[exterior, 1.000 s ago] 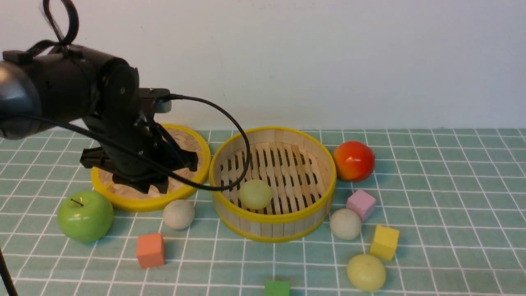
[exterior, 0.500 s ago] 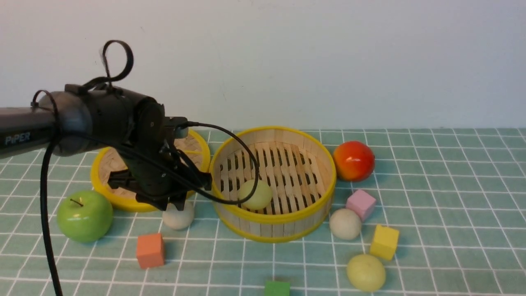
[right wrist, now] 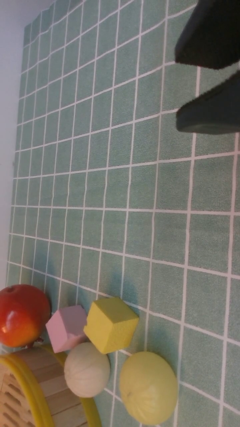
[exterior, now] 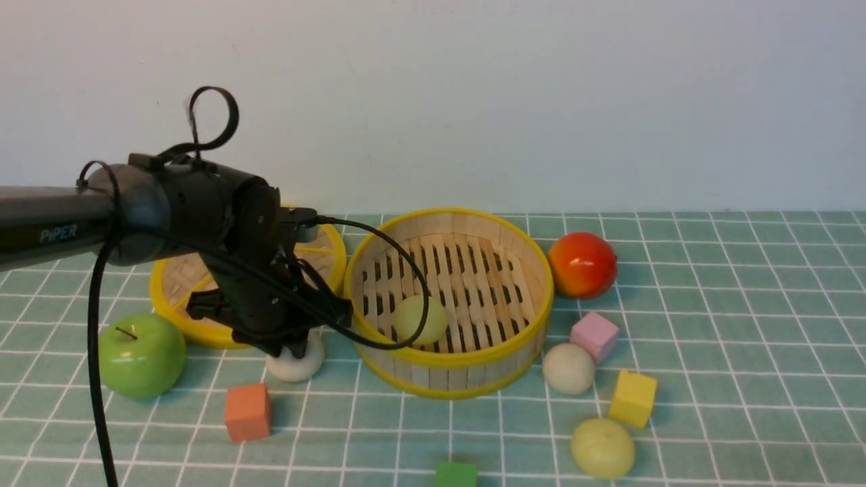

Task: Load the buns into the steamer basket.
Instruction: Use the left arm to grab a steamed stuffed bun, then use the left arm to put the steamed stuffed bun into the steamer, then use the right arm to grab a steamed stuffed bun

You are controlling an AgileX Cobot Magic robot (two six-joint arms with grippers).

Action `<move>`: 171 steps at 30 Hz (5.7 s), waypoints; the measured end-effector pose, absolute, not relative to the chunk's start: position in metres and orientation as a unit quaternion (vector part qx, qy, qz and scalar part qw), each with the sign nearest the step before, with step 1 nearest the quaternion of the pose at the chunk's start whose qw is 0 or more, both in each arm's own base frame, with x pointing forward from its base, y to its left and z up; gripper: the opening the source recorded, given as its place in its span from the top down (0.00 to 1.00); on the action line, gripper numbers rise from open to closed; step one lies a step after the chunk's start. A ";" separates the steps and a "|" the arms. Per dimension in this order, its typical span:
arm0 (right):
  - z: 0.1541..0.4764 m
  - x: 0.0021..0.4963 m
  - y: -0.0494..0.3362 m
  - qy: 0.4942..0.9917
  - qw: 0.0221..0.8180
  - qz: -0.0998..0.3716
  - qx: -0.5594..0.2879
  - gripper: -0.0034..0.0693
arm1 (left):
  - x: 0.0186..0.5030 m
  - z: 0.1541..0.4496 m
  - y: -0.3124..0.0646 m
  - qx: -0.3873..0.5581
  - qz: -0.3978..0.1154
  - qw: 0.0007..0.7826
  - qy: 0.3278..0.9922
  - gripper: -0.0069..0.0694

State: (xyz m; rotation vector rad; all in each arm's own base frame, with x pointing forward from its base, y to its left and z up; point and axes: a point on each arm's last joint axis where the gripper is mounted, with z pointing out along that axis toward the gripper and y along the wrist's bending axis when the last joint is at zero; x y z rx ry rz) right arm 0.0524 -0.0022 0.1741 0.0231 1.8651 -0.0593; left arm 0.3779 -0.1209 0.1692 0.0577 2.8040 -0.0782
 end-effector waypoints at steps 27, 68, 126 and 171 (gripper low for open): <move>0.174 0.052 -0.002 0.803 0.595 -0.024 0.011 0.62 | 0.419 0.305 -0.188 0.033 -0.139 0.312 0.939 0.92; 0.174 0.052 -0.002 0.803 0.595 -0.024 0.011 0.62 | 0.156 0.402 -0.066 0.015 -0.124 0.424 0.897 0.86; 0.174 0.052 -0.002 0.803 0.595 -0.024 0.011 0.62 | 0.053 0.172 0.007 -0.182 -0.086 0.592 0.781 0.92; 0.248 0.048 -0.004 0.608 0.768 0.129 0.155 0.62 | 0.053 0.172 0.007 -0.180 -0.086 0.595 0.779 0.87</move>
